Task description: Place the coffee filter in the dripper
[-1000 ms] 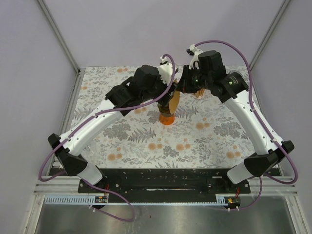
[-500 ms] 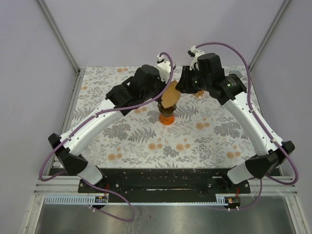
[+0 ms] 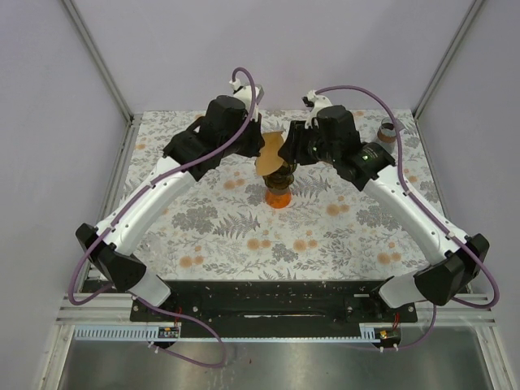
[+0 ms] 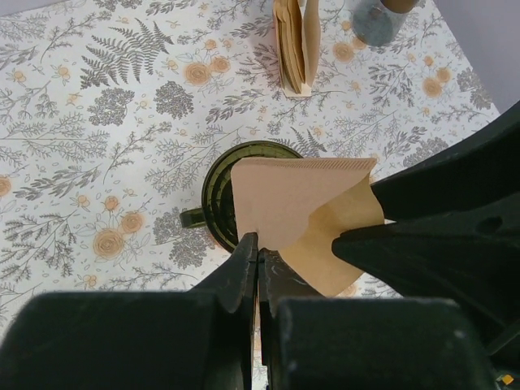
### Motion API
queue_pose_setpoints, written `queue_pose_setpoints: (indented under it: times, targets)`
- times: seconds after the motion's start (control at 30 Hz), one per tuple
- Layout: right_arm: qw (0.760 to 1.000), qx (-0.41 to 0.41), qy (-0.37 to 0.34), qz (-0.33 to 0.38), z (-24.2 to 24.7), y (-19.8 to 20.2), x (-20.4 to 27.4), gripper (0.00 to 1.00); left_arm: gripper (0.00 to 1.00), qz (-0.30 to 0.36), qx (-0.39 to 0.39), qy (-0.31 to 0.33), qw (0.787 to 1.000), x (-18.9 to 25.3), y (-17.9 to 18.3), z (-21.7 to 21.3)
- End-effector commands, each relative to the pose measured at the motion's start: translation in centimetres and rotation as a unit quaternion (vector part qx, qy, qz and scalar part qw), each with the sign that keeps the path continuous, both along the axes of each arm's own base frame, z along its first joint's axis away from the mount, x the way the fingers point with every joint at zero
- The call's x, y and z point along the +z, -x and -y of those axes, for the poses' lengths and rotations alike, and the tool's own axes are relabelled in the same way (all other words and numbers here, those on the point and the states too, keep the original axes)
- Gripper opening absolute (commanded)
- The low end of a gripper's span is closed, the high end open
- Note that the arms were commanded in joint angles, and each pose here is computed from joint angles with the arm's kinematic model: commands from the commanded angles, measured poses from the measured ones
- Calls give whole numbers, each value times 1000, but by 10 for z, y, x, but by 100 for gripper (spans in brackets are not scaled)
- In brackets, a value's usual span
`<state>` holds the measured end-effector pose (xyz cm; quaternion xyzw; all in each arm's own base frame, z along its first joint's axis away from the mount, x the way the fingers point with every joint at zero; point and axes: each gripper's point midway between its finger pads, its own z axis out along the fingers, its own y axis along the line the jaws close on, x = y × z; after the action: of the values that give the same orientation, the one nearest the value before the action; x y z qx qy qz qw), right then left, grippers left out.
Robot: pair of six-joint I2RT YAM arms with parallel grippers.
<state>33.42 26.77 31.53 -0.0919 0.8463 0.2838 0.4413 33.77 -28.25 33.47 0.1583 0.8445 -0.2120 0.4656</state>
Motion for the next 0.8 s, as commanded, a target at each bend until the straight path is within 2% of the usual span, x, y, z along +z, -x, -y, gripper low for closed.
queue_pose_setpoints:
  times: [0.0,0.17,0.37,0.43,0.5,0.57,0.77]
  targets:
    - [997,2,-41,62,-8,1,36,52,0,10,-1,53,999,31,2,2]
    - [994,2,-49,97,-12,3,48,58,0,3,0,60,998,31,2,2]
    - [994,-39,-40,94,-10,-7,33,58,0,5,1,68,998,38,1,2]
    - [993,-59,-25,95,-6,-13,28,50,0,4,1,71,997,39,2,1]
    - [993,-74,-8,93,-1,-19,22,33,0,3,1,72,997,39,2,1]
    - [993,-81,3,90,2,-21,18,22,0,6,1,69,998,39,3,-1]
    - [987,-113,64,95,26,-22,20,2,0,35,17,18,999,25,-9,-18]
